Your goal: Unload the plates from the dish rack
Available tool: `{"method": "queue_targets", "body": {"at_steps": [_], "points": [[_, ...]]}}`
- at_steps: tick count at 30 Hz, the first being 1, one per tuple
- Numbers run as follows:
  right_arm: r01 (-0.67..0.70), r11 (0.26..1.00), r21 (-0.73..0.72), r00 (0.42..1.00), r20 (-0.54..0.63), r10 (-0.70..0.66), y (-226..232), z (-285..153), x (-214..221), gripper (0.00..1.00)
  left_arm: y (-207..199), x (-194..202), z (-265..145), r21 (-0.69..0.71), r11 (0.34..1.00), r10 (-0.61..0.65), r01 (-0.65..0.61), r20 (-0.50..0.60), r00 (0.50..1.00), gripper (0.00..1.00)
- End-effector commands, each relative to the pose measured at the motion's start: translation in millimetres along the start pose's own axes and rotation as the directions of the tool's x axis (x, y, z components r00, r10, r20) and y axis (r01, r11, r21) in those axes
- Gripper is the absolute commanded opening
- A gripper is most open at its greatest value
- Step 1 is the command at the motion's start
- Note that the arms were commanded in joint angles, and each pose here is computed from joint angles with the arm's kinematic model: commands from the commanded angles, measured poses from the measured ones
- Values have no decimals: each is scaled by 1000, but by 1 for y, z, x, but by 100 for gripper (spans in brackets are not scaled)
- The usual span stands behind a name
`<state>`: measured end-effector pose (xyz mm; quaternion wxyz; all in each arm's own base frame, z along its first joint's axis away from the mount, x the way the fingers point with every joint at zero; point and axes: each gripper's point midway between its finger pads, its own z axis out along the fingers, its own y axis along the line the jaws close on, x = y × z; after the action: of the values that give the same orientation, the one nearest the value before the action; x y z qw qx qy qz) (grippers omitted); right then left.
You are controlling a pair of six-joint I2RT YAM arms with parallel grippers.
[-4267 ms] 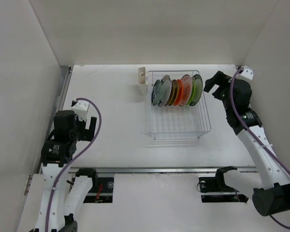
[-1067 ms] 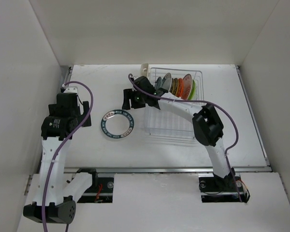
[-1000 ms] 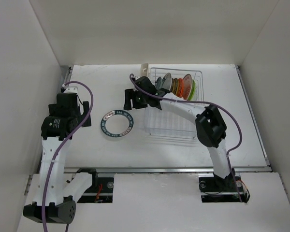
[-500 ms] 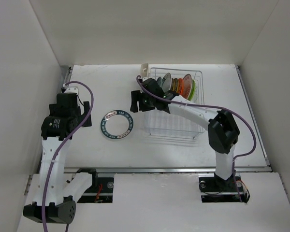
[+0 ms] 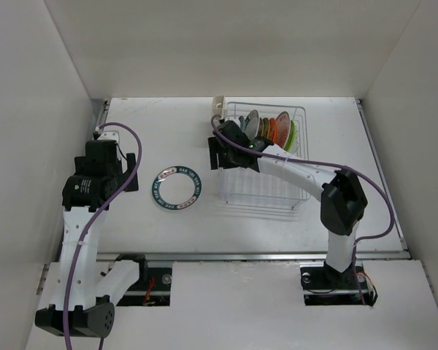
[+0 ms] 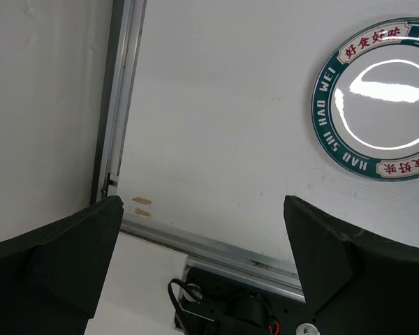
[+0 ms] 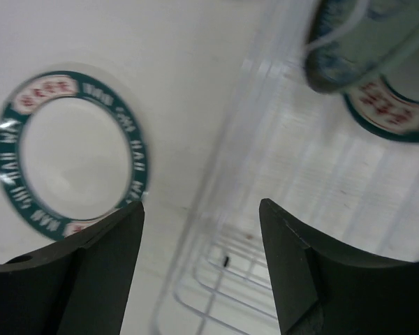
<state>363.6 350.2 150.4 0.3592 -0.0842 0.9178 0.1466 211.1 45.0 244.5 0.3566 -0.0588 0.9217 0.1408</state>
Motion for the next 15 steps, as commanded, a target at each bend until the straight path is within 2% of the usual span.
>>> {"method": "queue_targets", "body": {"at_steps": [1, 6, 11, 15], "points": [[15, 975, 220, 1000, -15, -12, -43, -23, 11, 73, 1, 0, 0, 0, 1000, 1, -1, 12, 1000, 100], [2, 970, 241, 999, -33, 6, -44, -23, 19, 70, 1, 0, 0, 0, 1000, 1, -1, 12, 1000, 100], [28, 987, 161, 998, -57, -19, -26, -12, 26, 68, 1, 2, 0, 0, 1000, 1, -1, 12, 1000, 100], [20, 991, 130, 1000, -6, -19, -14, -20, 16, 66, 1, 2, 0, 0, 1000, 1, -1, 12, 1000, 100]]}}
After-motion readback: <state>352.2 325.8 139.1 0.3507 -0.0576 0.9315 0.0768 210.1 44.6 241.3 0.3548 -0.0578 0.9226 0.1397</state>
